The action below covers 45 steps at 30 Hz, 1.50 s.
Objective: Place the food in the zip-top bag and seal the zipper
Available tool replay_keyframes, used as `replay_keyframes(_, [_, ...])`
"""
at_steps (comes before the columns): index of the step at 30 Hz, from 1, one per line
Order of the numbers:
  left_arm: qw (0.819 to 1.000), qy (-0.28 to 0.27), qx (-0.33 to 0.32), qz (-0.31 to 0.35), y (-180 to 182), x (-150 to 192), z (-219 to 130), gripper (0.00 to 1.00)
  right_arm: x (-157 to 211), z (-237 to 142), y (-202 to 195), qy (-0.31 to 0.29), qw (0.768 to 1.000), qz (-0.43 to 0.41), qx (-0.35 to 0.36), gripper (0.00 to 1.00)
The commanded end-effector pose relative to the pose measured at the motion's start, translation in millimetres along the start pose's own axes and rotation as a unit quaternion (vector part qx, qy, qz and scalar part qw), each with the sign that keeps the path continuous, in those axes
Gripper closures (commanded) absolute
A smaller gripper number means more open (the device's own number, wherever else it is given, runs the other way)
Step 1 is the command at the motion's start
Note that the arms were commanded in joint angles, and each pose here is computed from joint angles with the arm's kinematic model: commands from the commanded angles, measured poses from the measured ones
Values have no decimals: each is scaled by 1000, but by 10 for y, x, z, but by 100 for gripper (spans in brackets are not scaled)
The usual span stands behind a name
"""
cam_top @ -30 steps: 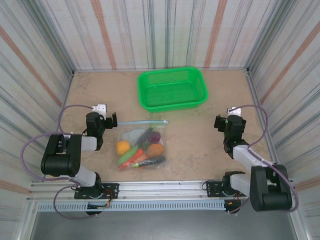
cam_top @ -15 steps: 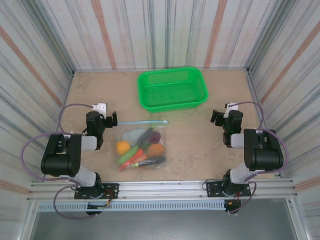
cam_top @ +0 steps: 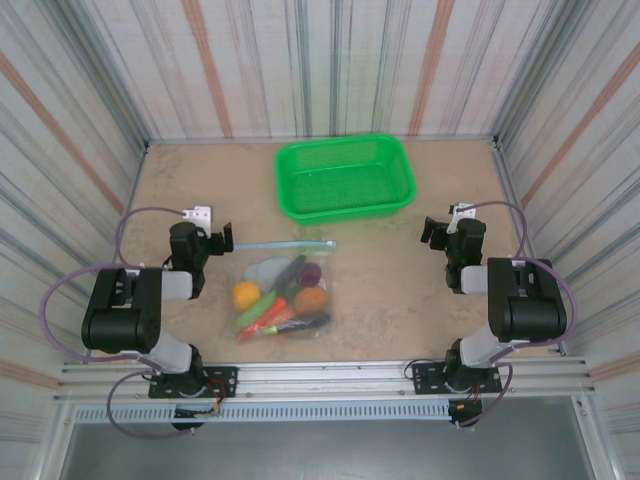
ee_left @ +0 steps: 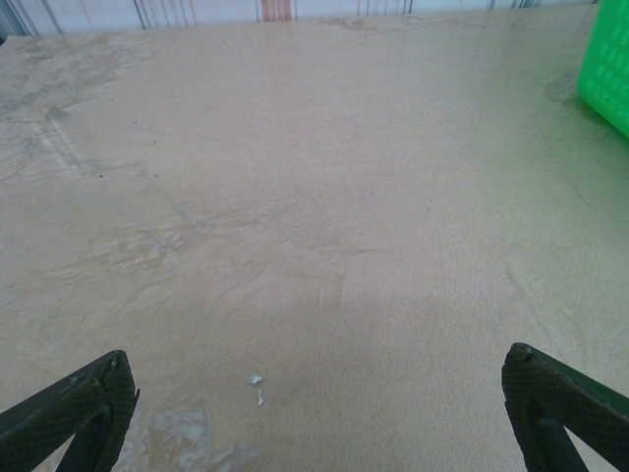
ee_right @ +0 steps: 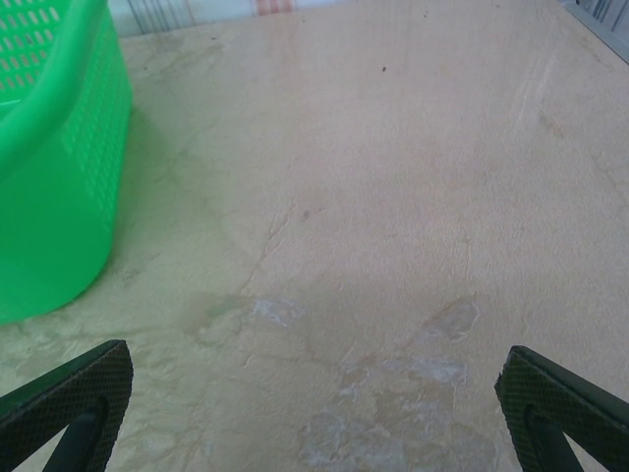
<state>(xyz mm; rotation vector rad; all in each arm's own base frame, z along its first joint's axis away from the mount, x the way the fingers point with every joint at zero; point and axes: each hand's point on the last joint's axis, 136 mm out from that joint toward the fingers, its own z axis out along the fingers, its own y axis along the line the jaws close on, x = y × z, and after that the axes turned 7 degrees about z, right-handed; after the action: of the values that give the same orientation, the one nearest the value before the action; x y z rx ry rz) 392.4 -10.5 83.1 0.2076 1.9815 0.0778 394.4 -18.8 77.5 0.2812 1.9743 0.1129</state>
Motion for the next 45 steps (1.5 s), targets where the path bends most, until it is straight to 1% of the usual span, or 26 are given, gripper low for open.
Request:
replay_keyframes(1, [999, -18, 19, 25, -91, -108, -6, 1, -28, 13, -27, -2, 1000, -12, 9, 1])
replay_keyframes(13, [1000, -16, 19, 16, -59, -101, -8, 1, -33, 15, -24, -2, 1000, -10, 7, 1])
replay_keyframes(18, [1000, -15, 19, 16, -59, -100, -7, 1, -40, -47, 12, -22, 999, -28, 20, 1])
replay_keyframes(22, [1000, -15, 19, 16, -61, -100, -7, 1, -26, -21, 10, -7, 1000, -16, 1, 1])
replay_keyframes(37, [1000, -17, 5, 24, -69, -106, -16, 1, -36, -21, 7, -8, 1000, -12, -2, 1])
replay_keyframes(45, [1000, -10, 10, 17, -53, -95, 14, 1, -32, -20, 5, -7, 1000, -12, -2, 1])
